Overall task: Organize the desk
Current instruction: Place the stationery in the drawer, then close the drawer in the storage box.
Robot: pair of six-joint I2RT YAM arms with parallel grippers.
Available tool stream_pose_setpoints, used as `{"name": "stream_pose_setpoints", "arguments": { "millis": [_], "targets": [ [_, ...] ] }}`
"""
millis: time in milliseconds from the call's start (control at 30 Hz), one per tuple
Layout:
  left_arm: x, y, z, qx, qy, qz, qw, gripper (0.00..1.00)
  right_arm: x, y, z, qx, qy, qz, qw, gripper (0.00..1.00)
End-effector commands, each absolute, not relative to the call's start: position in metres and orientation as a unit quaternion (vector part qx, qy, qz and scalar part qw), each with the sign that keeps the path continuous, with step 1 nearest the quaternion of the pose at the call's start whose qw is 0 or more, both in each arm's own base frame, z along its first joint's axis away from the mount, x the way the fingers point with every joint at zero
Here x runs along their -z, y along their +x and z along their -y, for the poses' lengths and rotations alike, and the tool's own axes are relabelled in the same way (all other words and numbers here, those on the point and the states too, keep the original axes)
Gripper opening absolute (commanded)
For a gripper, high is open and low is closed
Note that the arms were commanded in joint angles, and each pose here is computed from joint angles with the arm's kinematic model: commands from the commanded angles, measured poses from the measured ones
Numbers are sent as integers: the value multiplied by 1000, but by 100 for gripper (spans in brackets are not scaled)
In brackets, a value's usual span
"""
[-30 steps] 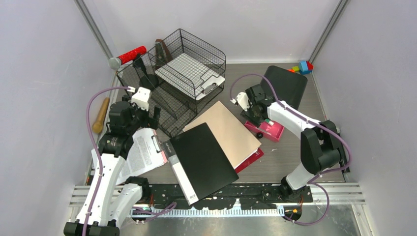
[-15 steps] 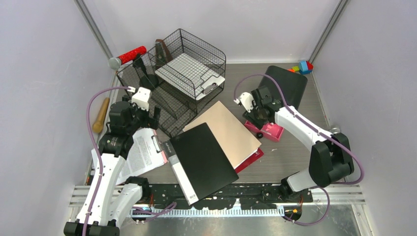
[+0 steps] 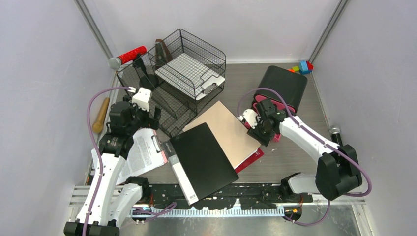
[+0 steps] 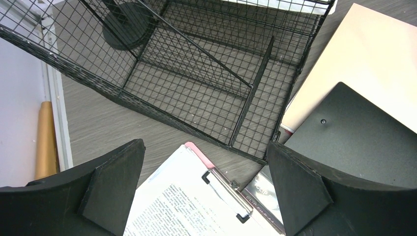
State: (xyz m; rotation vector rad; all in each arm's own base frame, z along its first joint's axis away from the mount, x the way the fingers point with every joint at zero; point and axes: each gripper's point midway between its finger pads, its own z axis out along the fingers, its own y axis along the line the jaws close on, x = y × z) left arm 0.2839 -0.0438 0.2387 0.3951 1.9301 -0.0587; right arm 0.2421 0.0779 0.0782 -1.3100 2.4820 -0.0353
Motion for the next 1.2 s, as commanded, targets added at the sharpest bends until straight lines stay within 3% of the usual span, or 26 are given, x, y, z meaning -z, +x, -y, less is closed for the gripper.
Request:
{"name": "stream_pose_setpoints", "arguments": {
  "millis": [0,467,1167],
  "targets": [
    [-250,289,46,27,172,-800,574,99,-65,226,-75,-3,-472,-871,140,56],
    [-248,288,46,28,174,-802,571,99,-34,250,-56,67,-469,-873,113,54],
    [-247,289,46,28,174,-802,571,99,-49,304,-37,142,-406,-883,187,54]
  ]
}}
